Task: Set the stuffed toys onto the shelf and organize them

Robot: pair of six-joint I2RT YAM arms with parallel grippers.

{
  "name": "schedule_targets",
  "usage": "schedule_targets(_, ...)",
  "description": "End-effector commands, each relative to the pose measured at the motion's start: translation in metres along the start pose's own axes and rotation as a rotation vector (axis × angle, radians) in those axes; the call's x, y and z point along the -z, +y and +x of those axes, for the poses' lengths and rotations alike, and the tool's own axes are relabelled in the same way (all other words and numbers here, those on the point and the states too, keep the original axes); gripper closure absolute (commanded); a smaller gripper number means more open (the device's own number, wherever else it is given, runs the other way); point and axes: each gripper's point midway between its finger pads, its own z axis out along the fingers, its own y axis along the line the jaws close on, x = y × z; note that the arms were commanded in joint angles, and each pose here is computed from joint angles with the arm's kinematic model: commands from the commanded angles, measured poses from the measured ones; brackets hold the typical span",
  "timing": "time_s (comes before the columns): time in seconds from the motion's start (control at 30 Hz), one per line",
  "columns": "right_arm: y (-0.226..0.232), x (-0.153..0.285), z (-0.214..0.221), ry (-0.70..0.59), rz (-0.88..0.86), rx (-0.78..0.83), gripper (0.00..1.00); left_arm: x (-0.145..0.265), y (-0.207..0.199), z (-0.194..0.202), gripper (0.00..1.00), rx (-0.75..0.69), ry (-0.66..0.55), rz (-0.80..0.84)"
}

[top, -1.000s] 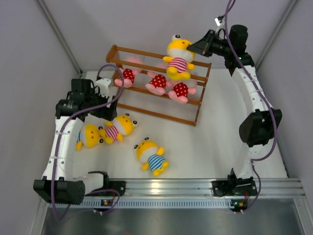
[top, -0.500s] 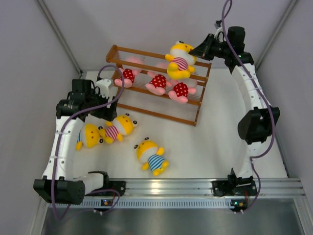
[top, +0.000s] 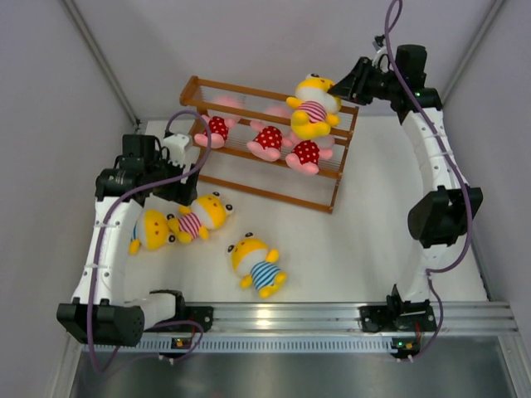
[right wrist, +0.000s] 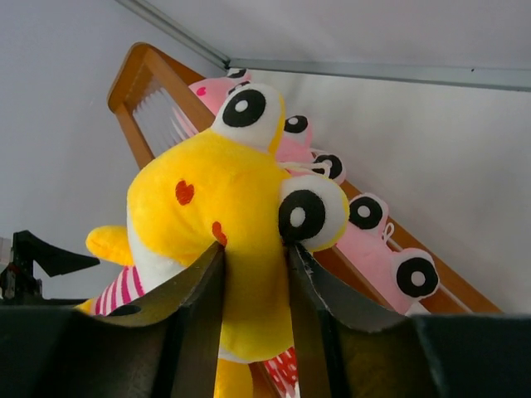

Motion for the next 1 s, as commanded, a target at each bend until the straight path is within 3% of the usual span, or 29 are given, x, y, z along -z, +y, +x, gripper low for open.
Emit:
schedule_targets(0.0,0.019,0.016,-0.012,-0.047,-0.02,0.054,0.64,0.003,0.003,0.002,0.13,-0.022,-0.005,-0.018)
schedule_targets(0.33,0.038,0.035,-0.026,-0.13,-0.042,0.168,0.38,-0.018,0.01,0.028,0.05,-0.062,0.102,-0.01)
schedule_targets(0.53,0.061,0.054,-0.04,-0.201,-0.056,0.276,0.22,-0.055,0.021,0.096,0.04,-0.147,0.327,0.034)
schedule_targets(0.87,0.068,0.061,-0.039,-0.209,-0.075,0.309,0.21,-0.111,0.054,0.15,0.05,-0.175,0.507,-0.077)
schedule_targets(0.93,0.07,0.063,-0.039,-0.214,-0.076,0.322,0.21,-0.117,0.052,0.158,0.1,-0.171,0.52,-0.073)
schedule_targets(0.97,0.072,0.065,-0.038,-0.216,-0.079,0.327,0.21,-0.121,0.051,0.161,0.18,-0.164,0.528,-0.06)
